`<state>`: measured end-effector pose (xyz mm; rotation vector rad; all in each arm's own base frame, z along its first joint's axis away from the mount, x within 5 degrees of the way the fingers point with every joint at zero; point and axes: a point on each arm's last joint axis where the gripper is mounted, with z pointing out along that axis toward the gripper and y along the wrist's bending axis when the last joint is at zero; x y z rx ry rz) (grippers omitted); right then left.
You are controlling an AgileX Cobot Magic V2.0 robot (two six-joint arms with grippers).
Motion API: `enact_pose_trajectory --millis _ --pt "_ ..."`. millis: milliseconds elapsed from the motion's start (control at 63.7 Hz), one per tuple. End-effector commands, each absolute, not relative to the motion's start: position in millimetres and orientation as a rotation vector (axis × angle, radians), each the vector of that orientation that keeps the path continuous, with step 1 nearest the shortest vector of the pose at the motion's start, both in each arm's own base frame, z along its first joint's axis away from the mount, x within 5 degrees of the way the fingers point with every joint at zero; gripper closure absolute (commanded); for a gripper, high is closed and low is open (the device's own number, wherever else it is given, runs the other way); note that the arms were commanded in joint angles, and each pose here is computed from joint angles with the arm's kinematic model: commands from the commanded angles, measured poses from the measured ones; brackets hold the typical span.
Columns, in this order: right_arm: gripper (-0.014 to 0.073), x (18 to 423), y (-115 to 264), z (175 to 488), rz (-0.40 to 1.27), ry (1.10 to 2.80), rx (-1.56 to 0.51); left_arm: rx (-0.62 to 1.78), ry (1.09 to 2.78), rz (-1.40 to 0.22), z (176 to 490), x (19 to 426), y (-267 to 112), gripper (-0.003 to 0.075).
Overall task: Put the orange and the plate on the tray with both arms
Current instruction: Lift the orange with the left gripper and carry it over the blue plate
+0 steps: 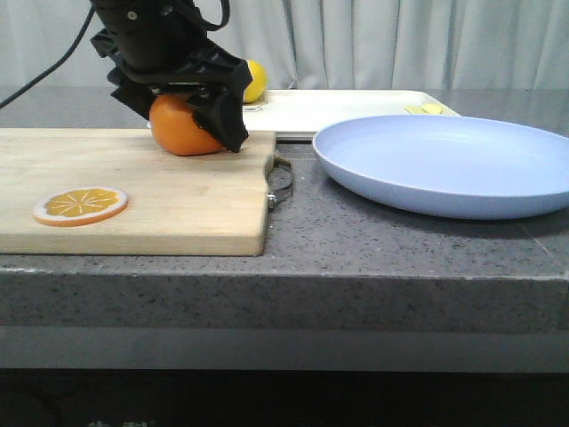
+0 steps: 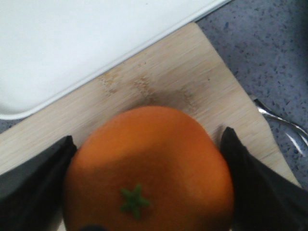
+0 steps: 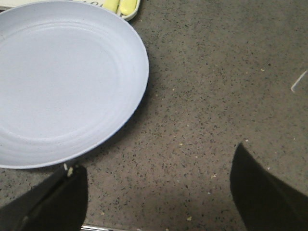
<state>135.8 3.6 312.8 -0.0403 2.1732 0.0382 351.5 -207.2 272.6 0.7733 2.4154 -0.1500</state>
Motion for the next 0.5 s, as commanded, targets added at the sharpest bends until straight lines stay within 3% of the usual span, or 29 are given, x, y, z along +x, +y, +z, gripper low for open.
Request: enact_pose_trajectory --millis 0,487 --pt "-0.0018 140 3 328 0.027 2.085 -0.042 0.732 2.307 -0.196 305 347 -208 0.0258" --pt "-0.0018 140 3 328 0.026 2.080 -0.041 0.791 2.231 -0.255 337 331 -233 0.0258"
